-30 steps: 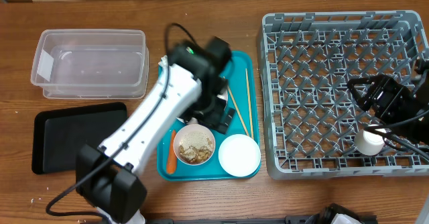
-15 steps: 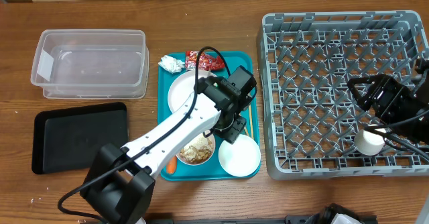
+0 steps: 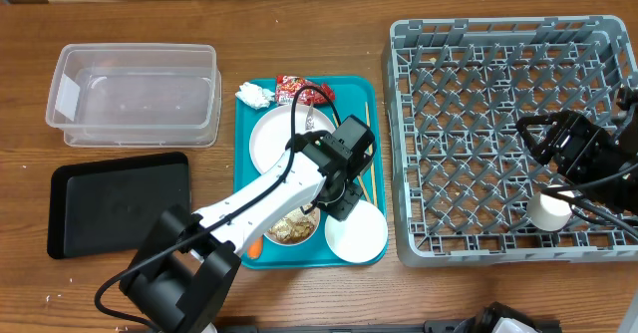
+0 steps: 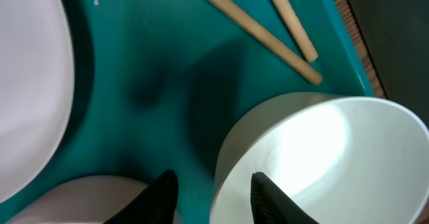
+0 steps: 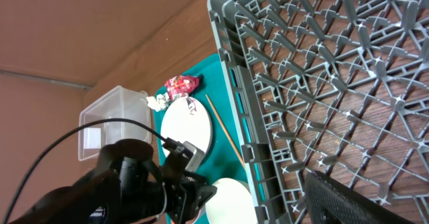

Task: Sort waste into correct bins and load items into the dishwasher
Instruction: 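Move the left gripper to the small white bowl and grasp its rim, then lift the small white bowl with the left gripper toward the right gripper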

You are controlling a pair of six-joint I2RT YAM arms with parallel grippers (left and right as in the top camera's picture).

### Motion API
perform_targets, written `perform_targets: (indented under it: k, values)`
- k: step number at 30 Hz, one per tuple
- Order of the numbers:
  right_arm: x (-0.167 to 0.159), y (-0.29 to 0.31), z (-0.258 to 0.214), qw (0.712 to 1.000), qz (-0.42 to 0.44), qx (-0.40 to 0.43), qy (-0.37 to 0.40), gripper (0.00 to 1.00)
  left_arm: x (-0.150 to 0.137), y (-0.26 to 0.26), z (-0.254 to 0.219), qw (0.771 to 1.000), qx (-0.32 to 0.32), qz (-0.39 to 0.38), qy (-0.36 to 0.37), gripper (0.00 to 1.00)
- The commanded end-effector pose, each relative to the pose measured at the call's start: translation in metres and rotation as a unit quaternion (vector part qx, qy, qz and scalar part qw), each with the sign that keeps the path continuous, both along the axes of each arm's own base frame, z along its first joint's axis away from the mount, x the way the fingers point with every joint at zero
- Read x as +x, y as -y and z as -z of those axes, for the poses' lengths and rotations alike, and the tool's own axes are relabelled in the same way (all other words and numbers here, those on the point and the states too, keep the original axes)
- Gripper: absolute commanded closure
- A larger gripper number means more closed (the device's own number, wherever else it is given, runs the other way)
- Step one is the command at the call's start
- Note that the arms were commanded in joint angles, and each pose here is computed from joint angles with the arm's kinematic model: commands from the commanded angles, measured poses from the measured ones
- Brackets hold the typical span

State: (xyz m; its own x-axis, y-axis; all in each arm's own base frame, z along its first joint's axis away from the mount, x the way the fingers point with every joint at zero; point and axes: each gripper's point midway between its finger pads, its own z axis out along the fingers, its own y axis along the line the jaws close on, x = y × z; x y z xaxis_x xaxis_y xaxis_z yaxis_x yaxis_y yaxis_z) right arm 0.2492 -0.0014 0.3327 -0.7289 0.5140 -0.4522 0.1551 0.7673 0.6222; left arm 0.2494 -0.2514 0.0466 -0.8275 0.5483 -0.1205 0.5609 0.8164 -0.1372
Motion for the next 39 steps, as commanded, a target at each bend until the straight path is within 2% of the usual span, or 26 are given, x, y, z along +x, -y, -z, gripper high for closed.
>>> perform_targets:
  k: [1,4,14,16,17,18,25,30,36,39]
  values:
    - [0.000,-0.002,-0.006,1.000,-0.004,-0.002,0.010,0.10,-0.004,0.002,0.012,1.000,-0.006,0.012,-0.006,0.65]
    - [0.000,-0.002,-0.006,1.000,-0.004,-0.002,0.010,0.09,-0.007,0.008,0.013,1.000,-0.024,0.015,-0.014,0.71]
    - [-0.001,-0.003,-0.006,1.000,-0.004,-0.002,0.009,0.09,-0.010,0.004,0.027,1.000,-0.018,0.014,-0.017,0.72]
    - [-0.001,-0.003,-0.006,1.000,-0.004,-0.001,0.009,0.09,-0.010,0.004,0.028,1.000,-0.018,0.014,-0.016,0.78]
    - [-0.001,-0.003,-0.006,1.000,-0.004,-0.001,0.009,0.09,-0.009,0.004,0.028,1.000,-0.019,0.014,-0.014,0.89]
    - [-0.001,-0.003,-0.006,1.000,-0.004,-0.002,0.009,0.09,-0.008,0.005,0.027,1.000,-0.020,0.014,-0.013,0.94]
    - [-0.001,-0.003,-0.006,1.000,-0.004,-0.002,0.009,0.09,-0.010,0.002,0.023,1.000,-0.016,0.011,-0.024,0.96]
    - [-0.001,-0.003,-0.005,1.000,-0.004,-0.001,0.008,0.09,0.000,-0.002,-0.005,0.999,-0.006,-0.004,-0.034,0.96]
    - [-0.002,-0.003,-0.005,1.000,-0.004,0.000,0.006,0.07,0.022,-0.023,-0.067,0.998,0.004,-0.043,-0.047,0.96]
    - [-0.004,-0.012,-0.009,0.999,-0.022,0.020,0.012,0.12,0.035,-0.026,-0.108,0.997,-0.039,-0.045,-0.052,0.96]
